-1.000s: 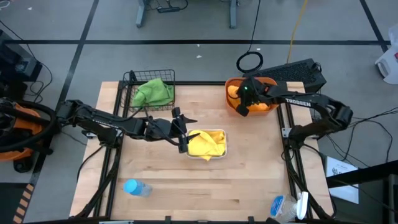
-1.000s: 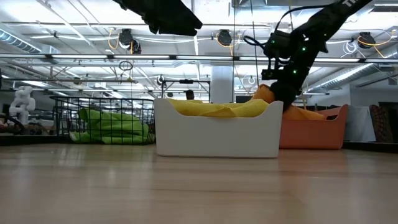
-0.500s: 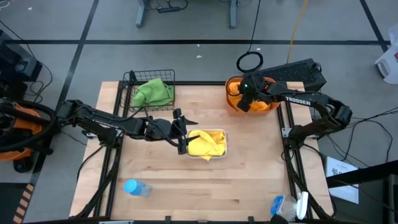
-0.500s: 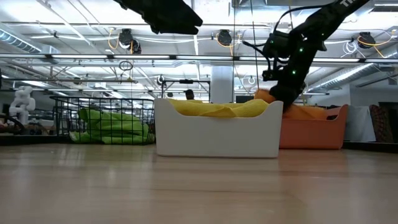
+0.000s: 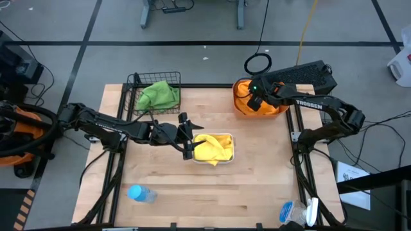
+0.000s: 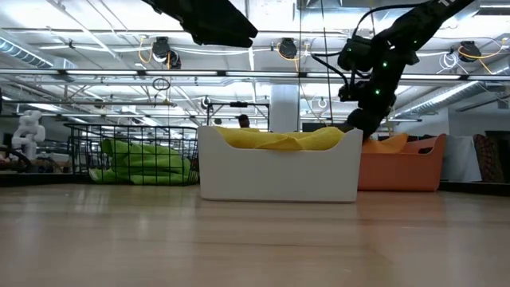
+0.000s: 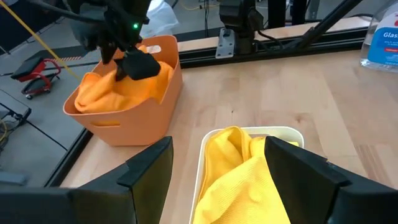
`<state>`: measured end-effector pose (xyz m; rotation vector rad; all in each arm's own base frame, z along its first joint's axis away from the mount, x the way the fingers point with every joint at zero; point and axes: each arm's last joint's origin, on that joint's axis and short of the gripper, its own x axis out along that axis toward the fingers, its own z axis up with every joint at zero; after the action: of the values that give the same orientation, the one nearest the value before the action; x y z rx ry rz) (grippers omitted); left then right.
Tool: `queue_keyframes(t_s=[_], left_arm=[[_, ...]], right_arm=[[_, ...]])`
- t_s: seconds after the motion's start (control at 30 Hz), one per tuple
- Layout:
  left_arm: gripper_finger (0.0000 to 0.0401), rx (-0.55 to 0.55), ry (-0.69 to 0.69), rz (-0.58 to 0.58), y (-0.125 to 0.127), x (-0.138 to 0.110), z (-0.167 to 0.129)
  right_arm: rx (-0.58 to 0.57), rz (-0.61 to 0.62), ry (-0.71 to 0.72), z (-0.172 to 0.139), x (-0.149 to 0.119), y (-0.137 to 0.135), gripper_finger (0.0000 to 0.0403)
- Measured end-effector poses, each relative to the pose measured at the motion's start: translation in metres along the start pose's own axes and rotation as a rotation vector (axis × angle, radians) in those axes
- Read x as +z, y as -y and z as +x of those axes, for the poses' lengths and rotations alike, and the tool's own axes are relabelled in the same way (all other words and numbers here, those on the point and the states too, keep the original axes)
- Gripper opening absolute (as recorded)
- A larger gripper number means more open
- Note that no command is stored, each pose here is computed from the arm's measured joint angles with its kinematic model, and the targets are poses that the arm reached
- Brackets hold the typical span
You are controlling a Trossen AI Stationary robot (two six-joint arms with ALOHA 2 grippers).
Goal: Sort microfiber towel by color & place in baskets
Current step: Put the orange microfiber towel into the orange bin
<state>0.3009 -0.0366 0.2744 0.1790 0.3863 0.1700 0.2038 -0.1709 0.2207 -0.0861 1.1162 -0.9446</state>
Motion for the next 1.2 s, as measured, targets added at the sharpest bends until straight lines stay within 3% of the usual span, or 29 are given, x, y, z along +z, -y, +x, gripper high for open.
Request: queue_keyframes(t_s=[0.2,0.43,0.8,0.97,1.2], left_arm=[[0.026,-0.001,-0.021,0.008,0.0,-0.002,0.0],[0.026,0.001,-0.021,0.016,-0.001,-0.002,0.0],[0.026,0.001,-0.023,0.014,-0.001,-0.002,0.0],[0.026,0.0,-0.035,0.019,-0.001,-0.004,0.0],[0.026,-0.001,-0.046,0.022,0.0,-0.005,0.0]], right_arm=[[-0.045,0.07,0.06,-0.018,0.002,0.004,0.0215],[0.195,0.155,0.195,-0.032,0.009,0.0,0.0171],[0.226,0.221,0.066,0.033,0.009,-0.001,0.001],[0.15,0.249,-0.02,0.057,0.001,0.003,0.0012],[0.147,0.287,0.016,0.051,0.004,0.01,0.0002]])
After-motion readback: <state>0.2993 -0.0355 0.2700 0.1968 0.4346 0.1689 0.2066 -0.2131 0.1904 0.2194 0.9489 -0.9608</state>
